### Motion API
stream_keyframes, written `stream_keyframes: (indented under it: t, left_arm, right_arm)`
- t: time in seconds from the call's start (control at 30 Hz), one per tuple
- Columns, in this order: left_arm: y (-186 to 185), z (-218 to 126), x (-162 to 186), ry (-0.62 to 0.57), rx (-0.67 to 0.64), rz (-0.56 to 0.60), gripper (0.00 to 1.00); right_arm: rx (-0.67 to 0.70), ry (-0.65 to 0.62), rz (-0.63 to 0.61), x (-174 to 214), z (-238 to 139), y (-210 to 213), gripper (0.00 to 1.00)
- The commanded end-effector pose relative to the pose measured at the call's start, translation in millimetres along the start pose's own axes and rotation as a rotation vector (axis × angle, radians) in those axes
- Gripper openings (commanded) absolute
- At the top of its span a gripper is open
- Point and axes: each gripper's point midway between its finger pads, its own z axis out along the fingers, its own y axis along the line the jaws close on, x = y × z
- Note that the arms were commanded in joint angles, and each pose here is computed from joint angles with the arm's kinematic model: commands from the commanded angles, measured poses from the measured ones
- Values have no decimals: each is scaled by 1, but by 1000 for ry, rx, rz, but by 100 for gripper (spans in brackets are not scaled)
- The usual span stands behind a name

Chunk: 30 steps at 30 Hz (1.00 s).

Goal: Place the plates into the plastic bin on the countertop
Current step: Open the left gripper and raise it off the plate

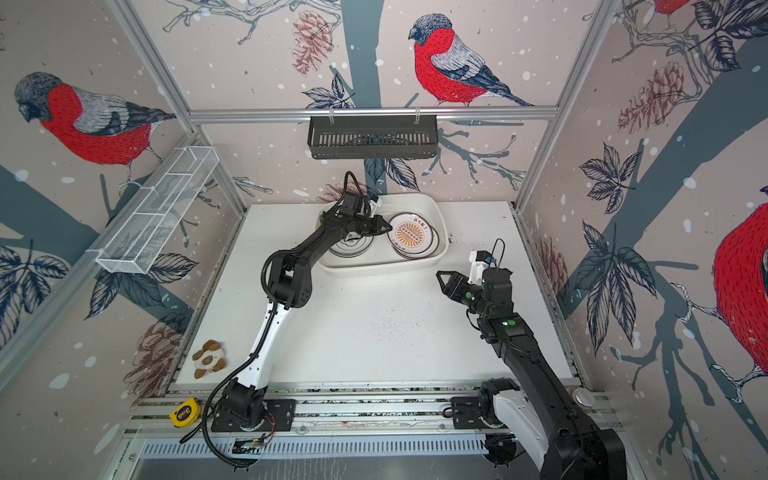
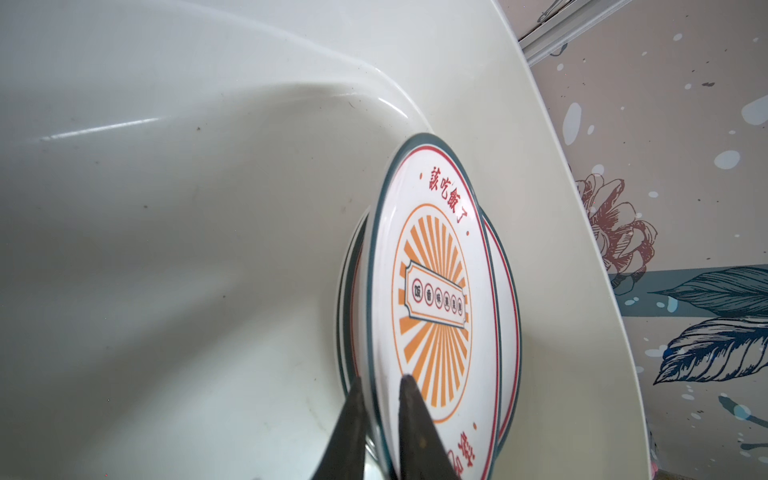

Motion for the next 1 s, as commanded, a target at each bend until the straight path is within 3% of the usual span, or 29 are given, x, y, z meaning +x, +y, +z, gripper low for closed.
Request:
stream_keyframes:
  t: [0.0,0.67,0.97]
  left_arm:
    - [-6,2,-7,-31,15,21,19]
    - [-9,10,8,5,12,21,27]
    - [-12,5,7,5,2,36,44]
  right_arm:
    - [-29,-21,-20,-6,-1,8,57]
    - [-31,-26,-19,-5,-3,7,57]
    - [-37,-32,-25,-6,-4,9,57]
